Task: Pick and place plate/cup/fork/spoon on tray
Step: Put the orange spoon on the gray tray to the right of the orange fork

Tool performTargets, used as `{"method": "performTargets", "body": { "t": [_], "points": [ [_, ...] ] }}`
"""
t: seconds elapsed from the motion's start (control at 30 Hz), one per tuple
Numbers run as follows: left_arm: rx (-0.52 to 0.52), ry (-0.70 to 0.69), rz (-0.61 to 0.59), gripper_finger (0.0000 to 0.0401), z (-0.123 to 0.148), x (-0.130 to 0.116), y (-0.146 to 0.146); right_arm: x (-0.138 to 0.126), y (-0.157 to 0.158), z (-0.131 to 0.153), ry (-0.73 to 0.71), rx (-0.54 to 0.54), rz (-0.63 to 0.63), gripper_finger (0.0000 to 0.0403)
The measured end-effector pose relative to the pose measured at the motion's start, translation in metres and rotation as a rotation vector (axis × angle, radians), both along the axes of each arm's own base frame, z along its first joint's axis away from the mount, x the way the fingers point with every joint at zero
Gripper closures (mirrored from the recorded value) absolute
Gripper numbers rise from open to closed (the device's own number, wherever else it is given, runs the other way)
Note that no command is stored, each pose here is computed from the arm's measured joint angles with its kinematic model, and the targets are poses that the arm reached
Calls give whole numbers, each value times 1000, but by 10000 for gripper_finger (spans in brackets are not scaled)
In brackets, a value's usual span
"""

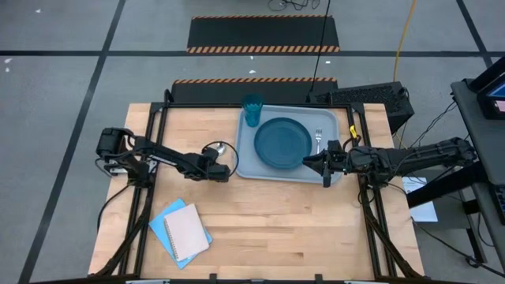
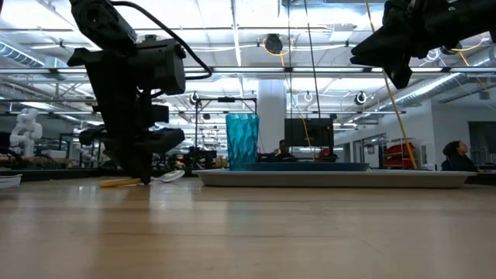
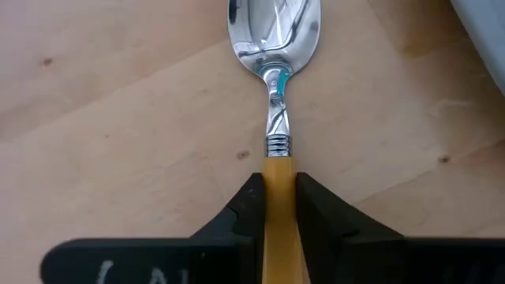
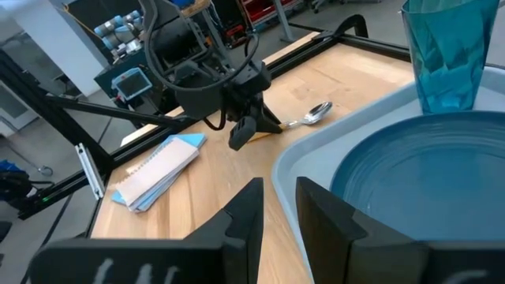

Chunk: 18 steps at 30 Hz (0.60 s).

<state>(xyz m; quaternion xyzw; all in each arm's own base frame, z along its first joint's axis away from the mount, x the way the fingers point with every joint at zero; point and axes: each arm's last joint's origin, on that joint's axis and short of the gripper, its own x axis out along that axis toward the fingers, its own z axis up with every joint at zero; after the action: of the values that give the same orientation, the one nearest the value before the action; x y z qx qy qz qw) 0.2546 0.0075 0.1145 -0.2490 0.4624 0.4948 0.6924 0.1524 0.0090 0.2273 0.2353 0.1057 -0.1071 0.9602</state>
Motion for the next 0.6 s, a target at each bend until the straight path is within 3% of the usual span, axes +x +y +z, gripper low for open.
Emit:
{"method": "performTargets", "body": {
  "t": [0.23,0.6],
  "points": [
    [-1,-9,-88,334,18,6,-1,2,0,-1,3,-12,-2,335],
    [51,-234,-211,342,64,9,-20,22,0,-12,31,1,-85,335]
  ]
}}
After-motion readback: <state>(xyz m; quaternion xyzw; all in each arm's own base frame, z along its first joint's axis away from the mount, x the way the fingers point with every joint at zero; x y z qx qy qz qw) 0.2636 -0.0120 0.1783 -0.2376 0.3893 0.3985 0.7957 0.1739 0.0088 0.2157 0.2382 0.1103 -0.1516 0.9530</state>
